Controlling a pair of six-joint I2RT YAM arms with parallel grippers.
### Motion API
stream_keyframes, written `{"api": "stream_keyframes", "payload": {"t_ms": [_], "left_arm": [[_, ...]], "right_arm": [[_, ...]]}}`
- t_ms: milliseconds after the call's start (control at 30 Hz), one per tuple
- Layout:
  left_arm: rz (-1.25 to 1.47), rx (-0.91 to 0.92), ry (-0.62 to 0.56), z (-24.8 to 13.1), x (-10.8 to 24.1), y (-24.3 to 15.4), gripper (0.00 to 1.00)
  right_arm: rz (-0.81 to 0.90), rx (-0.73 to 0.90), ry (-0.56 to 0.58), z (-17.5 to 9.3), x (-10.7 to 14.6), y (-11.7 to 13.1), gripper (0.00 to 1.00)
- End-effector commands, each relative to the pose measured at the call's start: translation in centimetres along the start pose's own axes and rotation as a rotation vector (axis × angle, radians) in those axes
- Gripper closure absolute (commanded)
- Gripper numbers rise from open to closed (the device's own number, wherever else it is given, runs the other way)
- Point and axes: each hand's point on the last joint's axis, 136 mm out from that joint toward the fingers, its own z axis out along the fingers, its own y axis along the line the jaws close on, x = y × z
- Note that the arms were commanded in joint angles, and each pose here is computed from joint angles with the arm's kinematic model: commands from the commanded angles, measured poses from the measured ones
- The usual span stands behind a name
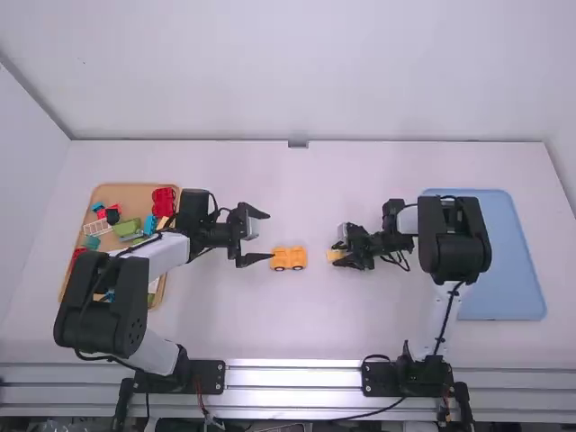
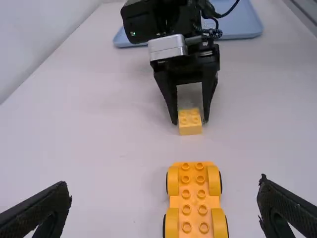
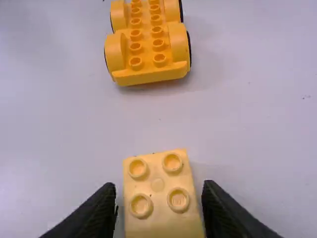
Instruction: Assemble lego blocks to make yellow taxi
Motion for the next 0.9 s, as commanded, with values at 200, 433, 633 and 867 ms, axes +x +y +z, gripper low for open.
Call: {"api": "stream_keyframes", "payload": {"t_ms": [200, 433, 633, 867], "left_arm": [[-0.010, 0.056, 0.031, 1.6, 1.3, -1.2, 0.01], [-0.054, 0.115, 0.043, 4.5, 4.5, -2.4, 0.01], [-0.107, 0.108, 0.035, 5.6, 7.2, -2.2, 0.01], [-0.122, 0.111, 0.103, 6.8, 9.5, -3.0, 0.03]], "right_arm": [[-0.005, -0.003, -0.026, 0.0, -0.8, -0.6, 0.75], [0.025, -0.008, -0.083, -3.0, -5.8, -1.3, 0.77], [-0.086, -0.024, -0.060, -2.2, -8.9, -1.3, 0.73], [-0.052, -0.050, 0.037, 1.9, -9.1, -1.3, 0.77]]}}
